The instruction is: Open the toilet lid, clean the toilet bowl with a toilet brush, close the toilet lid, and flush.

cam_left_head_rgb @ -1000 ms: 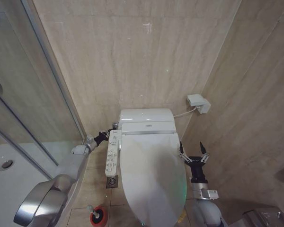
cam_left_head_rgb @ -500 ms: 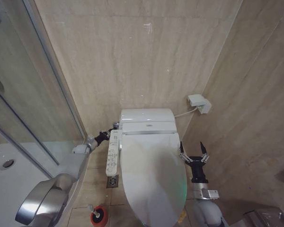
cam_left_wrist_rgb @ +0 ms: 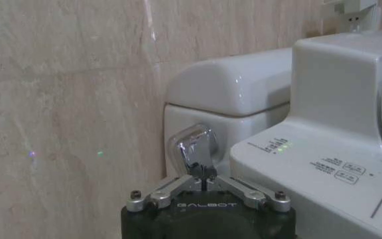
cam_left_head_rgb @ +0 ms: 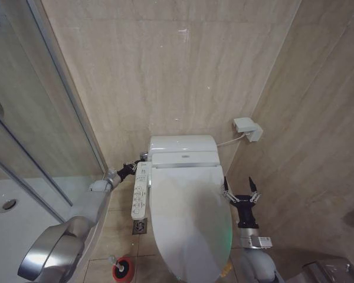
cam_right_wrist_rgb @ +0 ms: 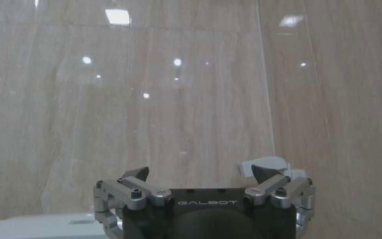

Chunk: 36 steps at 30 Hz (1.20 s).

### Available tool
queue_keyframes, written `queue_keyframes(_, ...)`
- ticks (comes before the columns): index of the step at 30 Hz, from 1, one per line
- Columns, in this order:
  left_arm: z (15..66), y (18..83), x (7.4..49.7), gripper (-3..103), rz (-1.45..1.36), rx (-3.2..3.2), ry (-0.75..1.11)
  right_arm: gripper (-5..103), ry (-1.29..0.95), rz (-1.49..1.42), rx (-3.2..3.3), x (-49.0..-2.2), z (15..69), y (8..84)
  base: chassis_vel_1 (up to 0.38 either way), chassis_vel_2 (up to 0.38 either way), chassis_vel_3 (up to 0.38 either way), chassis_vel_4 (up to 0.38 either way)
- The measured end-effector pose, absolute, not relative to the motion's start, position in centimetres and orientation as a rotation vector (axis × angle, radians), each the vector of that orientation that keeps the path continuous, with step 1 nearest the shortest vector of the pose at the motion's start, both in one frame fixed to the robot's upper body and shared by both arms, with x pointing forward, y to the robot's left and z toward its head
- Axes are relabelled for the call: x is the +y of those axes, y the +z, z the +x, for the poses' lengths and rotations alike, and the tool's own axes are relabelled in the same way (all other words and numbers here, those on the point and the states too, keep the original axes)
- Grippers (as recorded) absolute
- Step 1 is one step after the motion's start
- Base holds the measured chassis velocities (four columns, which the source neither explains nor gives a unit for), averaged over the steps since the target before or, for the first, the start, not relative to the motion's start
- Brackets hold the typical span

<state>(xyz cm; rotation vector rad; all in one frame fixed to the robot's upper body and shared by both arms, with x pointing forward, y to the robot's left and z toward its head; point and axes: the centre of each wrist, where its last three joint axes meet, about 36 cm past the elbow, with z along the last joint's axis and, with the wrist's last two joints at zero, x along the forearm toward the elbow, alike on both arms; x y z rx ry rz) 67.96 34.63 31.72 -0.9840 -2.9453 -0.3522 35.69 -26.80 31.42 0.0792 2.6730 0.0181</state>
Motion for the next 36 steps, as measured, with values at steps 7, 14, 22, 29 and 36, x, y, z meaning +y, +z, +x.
queue_keyframes(7,68.1,32.0,34.6,0,-0.989,-2.954,-0.355,100,0.017,0.080,2.675,-26.8,35.6,31.4,0.000,0.000,0.000,0.000)
queue_keyframes(14,67.4,32.1,35.4,0,-0.920,-3.008,-0.375,100,0.021,0.079,2.678,-26.6,35.6,31.2,0.000,0.000,0.000,0.000)
queue_keyframes(22,63.8,31.7,35.8,0,-0.663,-3.156,-0.353,100,0.027,0.066,2.678,-26.1,35.8,31.1,0.000,0.000,0.000,0.000)
queue_keyframes(29,58.0,32.9,35.1,0,-0.392,-3.277,-0.191,100,0.027,0.066,2.679,-26.1,35.9,31.1,0.000,0.000,0.000,0.000)
queue_keyframes(36,49.1,39.1,32.3,8,-0.140,-3.329,0.025,100,0.011,0.086,2.676,-26.4,35.8,31.4,0.000,0.000,0.000,0.000)
